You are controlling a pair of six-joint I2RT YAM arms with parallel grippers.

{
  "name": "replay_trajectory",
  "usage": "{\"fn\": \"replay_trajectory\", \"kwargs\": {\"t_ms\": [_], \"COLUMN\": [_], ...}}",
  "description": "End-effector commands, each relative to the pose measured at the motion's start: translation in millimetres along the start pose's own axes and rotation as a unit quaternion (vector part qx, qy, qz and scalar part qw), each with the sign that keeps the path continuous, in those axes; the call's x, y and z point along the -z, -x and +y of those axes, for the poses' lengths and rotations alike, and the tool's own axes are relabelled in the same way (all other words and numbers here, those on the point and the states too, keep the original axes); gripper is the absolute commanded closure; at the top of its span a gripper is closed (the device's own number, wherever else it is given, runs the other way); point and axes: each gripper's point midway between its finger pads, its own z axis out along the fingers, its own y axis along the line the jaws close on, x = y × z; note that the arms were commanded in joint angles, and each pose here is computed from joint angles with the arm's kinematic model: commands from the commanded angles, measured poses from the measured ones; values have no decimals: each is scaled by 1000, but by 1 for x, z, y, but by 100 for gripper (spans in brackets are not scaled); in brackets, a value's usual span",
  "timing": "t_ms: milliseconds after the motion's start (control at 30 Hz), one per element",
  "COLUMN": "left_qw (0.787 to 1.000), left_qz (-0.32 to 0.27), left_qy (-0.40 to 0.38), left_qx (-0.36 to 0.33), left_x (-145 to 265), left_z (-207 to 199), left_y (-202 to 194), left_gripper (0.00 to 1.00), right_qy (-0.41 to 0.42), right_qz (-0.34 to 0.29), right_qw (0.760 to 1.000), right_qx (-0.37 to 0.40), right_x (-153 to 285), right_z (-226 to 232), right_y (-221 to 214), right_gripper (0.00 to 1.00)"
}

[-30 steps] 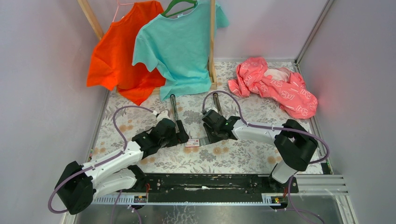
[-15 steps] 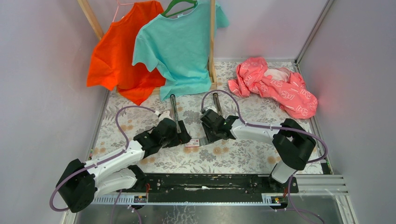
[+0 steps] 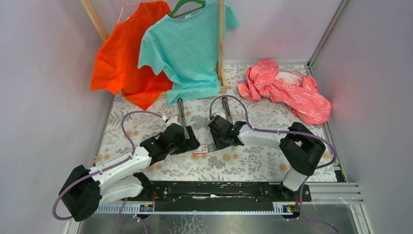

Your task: Load the staples into the stapler

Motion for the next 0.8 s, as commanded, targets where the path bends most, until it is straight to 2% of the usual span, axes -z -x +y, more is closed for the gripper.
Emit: {"fn": "replay_trajectory", "kwargs": {"t_ms": [0,67,233,433,633,767], "left_qw": [1000,1000,1000,1000,1000,999], "left_qz": [-8,-7,-4,-4,1,4], "left_qy": [-18,-19,-19,-23,-28,-37], "left_qx": [7,6,6,6,7,9], "left_x": [-3,-3,-4,-3,-2,-4], "left_z": [-7,-7,-8,-10,-11,-15], "left_y": [4,3,3,3,1,0], "left_gripper": [0,0,0,0,0,0], "right_qy": [-13,-22,-40,-35,-6,6], "right_qz": [-14,-12,-18,-21,-56,-52], "right_qw": [1000,1000,999,999,998,998], "right_qx": [3,7,18,28,18,18], "right_x": [-3,-2,3,8,27,26], "right_z": [1,-3,-12,-11,-1,5], "right_y": [8,7,9,12,29,31], "right_gripper": [57,58,69,75,71,69]}}
